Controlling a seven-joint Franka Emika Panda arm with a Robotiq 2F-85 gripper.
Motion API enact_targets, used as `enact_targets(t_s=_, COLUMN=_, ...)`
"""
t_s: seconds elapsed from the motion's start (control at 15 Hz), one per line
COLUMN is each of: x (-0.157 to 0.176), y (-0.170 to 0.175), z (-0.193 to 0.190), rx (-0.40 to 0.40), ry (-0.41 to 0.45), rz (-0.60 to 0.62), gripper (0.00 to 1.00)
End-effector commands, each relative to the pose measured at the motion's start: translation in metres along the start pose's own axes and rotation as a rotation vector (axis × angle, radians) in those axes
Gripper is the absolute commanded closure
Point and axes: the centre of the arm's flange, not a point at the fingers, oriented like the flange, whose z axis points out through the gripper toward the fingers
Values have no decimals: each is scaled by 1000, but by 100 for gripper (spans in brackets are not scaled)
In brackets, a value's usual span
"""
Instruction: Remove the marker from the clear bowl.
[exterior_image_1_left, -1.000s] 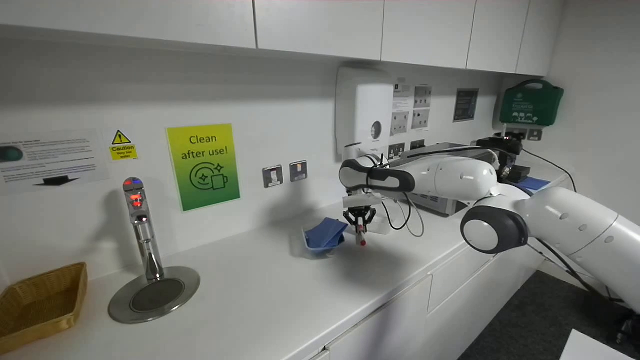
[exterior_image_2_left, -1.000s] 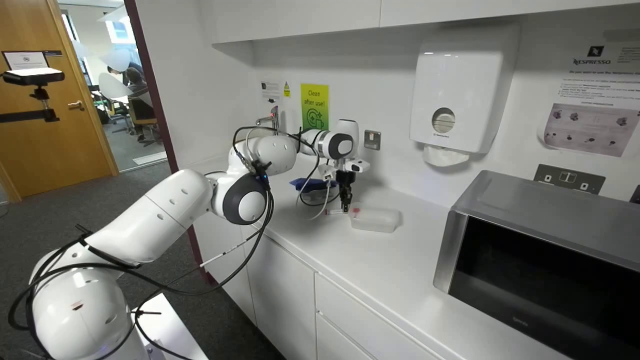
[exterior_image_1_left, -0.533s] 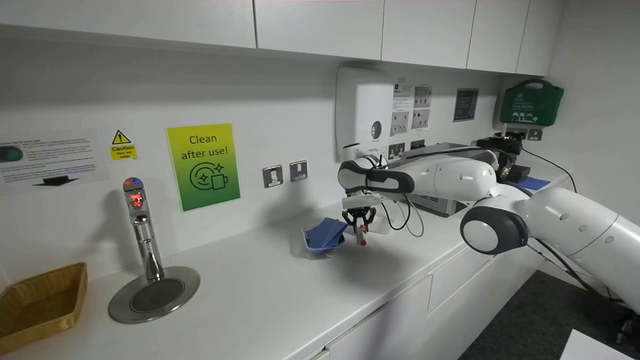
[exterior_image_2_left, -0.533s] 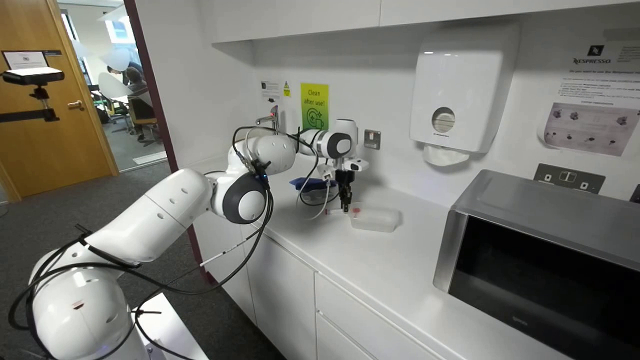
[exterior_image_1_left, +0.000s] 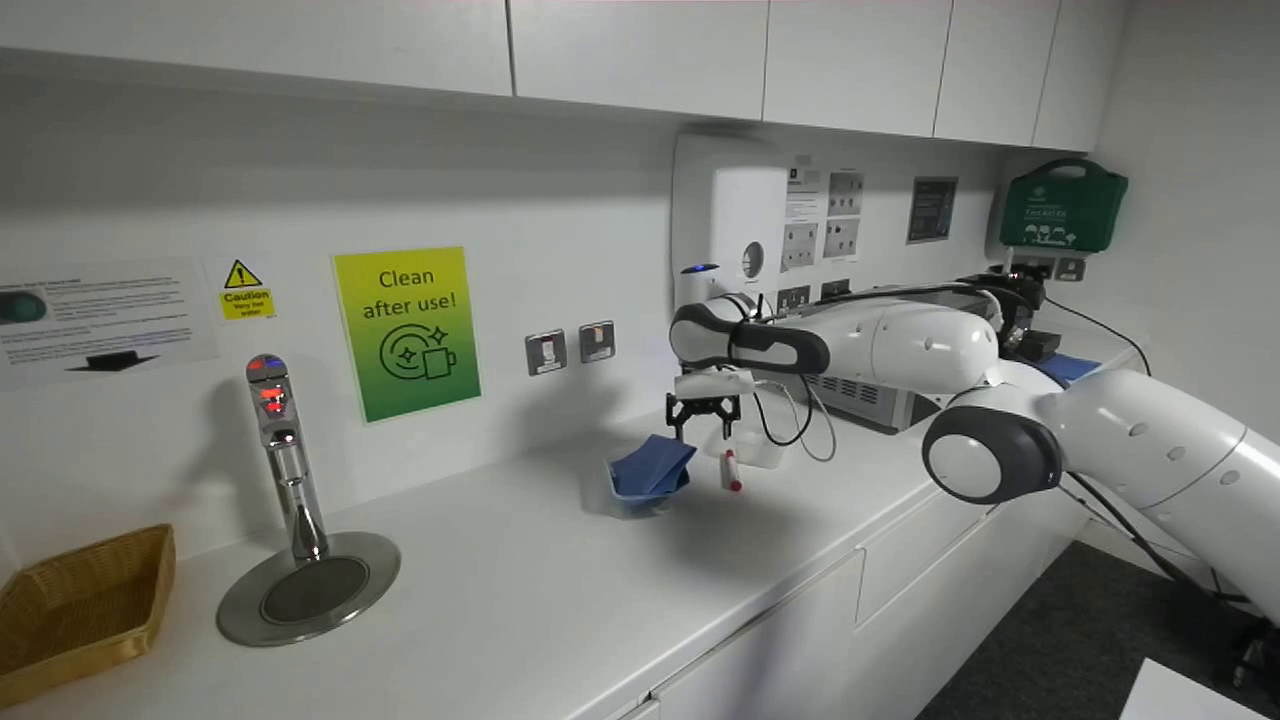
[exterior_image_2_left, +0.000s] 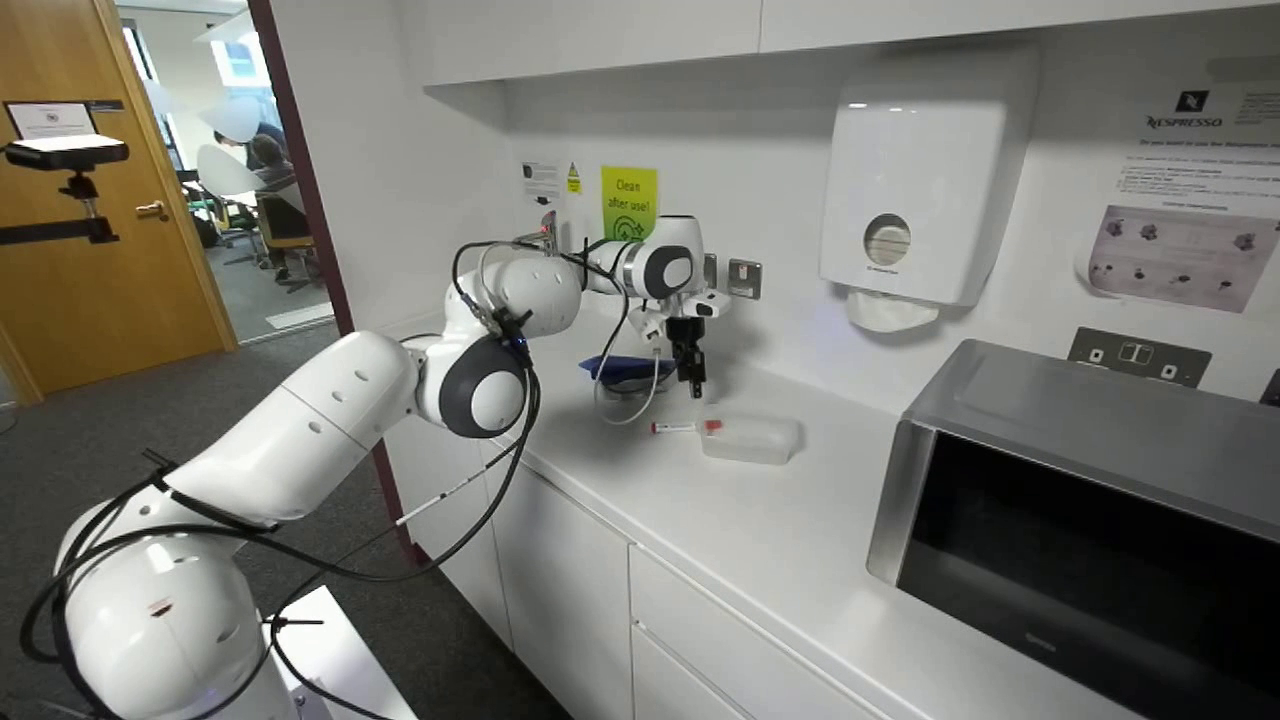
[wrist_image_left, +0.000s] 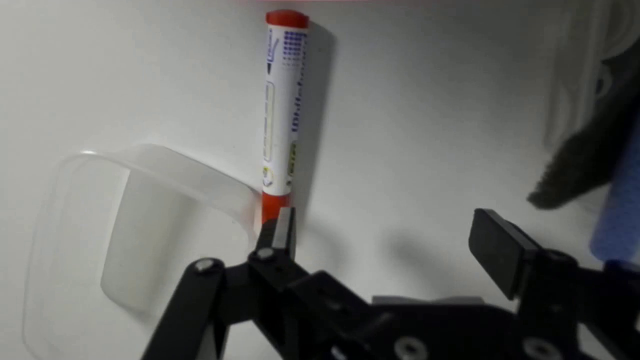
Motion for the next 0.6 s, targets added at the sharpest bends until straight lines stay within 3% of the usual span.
enact_targets(t_s=0.0, x=-33, y=23, z=-42, rx=30, ry=22, rz=-43, gripper=0)
enact_targets(t_s=0.53, x=-67, y=39, z=-59, rx=64, ry=46, rz=-99, gripper=0)
